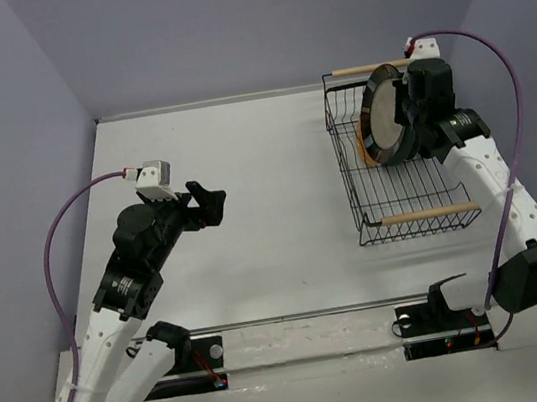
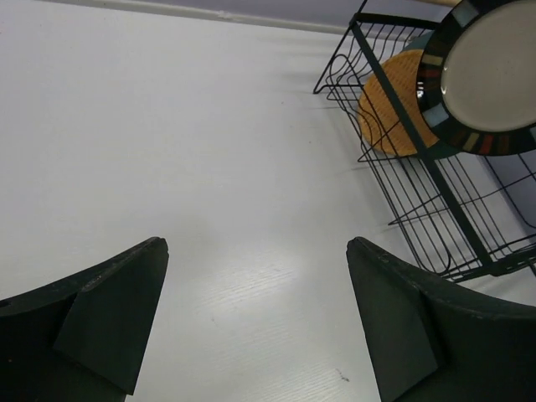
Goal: Load the plates into the dish rack
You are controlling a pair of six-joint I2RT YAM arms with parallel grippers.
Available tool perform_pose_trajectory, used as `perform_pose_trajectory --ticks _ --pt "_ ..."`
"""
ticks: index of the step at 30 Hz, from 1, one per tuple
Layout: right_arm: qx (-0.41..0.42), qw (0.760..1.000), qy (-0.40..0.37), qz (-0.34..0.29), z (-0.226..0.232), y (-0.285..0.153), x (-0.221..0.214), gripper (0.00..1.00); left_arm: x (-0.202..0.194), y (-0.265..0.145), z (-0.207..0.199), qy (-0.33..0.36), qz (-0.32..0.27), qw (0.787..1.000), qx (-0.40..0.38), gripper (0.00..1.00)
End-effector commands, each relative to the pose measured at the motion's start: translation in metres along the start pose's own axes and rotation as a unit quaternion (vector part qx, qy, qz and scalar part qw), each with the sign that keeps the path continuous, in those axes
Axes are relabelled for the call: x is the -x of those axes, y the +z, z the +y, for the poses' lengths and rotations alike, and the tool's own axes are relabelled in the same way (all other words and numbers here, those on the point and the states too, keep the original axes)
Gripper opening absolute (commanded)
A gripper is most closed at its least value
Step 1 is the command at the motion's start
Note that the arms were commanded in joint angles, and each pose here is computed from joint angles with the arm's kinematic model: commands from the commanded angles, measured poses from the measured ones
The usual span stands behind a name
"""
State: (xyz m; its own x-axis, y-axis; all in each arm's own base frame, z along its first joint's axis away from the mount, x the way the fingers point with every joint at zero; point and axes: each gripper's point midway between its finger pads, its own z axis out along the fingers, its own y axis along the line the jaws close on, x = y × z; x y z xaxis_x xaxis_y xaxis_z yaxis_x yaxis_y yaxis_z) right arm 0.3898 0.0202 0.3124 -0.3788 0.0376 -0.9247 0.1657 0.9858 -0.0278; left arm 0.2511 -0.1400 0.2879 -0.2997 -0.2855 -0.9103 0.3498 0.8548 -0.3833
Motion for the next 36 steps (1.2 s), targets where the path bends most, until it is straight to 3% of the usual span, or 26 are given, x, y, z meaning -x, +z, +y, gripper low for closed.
perform_pose_trajectory --ticks 1,19,36 --pt "-0.021 0.994 -0.012 -0.111 -0.004 -0.002 0.078 0.07 0.004 0.001 0.008 0.025 -0.018 0.999 0.014 0.99" --pt "-0.024 0.996 -0.079 -0.029 0.021 0.085 0.036 0.07 0.006 -0.003 0.014 0.035 -0.025 0.999 0.013 0.99" --pt "0.0 0.997 -0.081 -0.005 0.036 0.109 0.015 0.07 0.006 -0.003 0.014 0.033 -0.026 0.999 0.006 0.99"
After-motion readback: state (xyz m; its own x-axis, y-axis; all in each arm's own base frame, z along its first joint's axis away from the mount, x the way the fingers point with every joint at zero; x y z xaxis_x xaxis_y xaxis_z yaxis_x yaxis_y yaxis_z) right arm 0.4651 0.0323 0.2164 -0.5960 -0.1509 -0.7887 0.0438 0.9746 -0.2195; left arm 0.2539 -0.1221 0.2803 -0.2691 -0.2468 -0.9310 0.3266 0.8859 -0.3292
